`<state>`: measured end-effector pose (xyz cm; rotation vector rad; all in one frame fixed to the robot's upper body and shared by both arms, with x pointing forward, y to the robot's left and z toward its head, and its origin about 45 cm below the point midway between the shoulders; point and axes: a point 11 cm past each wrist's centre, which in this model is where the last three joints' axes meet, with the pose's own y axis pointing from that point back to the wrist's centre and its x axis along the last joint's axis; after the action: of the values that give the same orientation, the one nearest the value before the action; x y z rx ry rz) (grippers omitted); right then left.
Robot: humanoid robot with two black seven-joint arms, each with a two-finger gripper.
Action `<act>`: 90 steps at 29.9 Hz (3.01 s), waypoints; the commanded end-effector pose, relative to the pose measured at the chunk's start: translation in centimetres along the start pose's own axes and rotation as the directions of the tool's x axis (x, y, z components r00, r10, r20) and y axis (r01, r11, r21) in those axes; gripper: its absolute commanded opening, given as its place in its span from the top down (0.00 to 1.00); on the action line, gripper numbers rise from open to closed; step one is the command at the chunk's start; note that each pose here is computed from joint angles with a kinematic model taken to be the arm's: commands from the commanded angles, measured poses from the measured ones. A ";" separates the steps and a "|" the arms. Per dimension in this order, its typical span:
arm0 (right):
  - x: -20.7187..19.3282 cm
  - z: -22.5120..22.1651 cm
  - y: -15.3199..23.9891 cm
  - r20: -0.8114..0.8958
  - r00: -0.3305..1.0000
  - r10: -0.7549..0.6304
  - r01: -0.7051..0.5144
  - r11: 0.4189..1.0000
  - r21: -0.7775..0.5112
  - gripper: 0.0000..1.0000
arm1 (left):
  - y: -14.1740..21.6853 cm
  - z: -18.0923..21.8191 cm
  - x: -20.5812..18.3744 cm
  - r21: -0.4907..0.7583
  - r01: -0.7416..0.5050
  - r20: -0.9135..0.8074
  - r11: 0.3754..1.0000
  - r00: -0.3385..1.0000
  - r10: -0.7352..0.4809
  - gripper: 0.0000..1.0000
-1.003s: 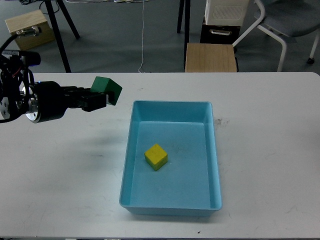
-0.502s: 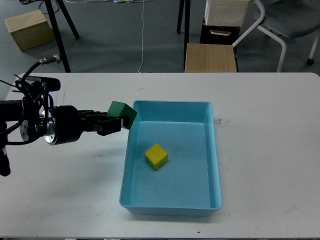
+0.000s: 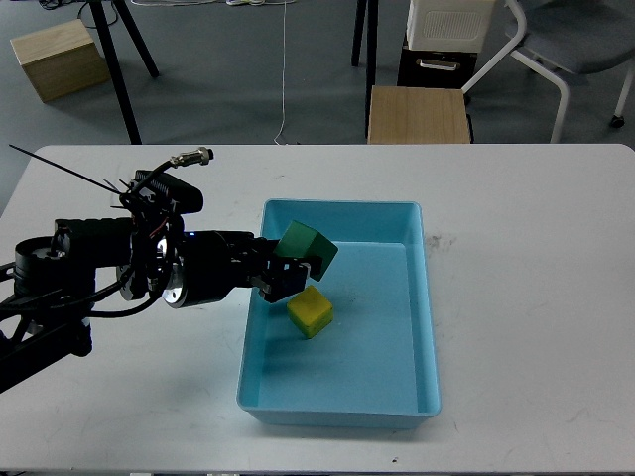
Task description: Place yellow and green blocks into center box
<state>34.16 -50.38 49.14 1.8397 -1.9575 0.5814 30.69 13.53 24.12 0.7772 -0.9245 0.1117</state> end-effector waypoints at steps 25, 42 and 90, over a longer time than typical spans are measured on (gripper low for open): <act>-1.0 2.3 0.3 -0.011 1.000 -0.029 0.028 0.998 -0.060 0.01 | 6.8 -8.7 12.5 0.329 -0.403 -0.048 0.854 0.896 0.442 0.09; -9.6 7.1 0.7 -0.170 0.936 -0.309 0.284 0.946 -0.156 0.01 | 21.0 -27.7 4.9 0.711 -0.318 -0.553 0.627 0.298 0.778 0.06; -26.9 7.6 -6.2 0.910 0.411 0.052 0.354 0.911 -0.212 0.01 | 6.6 -22.9 1.9 0.566 -0.469 -0.566 0.678 -0.819 -0.095 0.01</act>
<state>40.84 -32.76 28.83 2.2146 -2.0925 -0.8867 44.78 32.92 21.40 -0.5182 1.0123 1.3145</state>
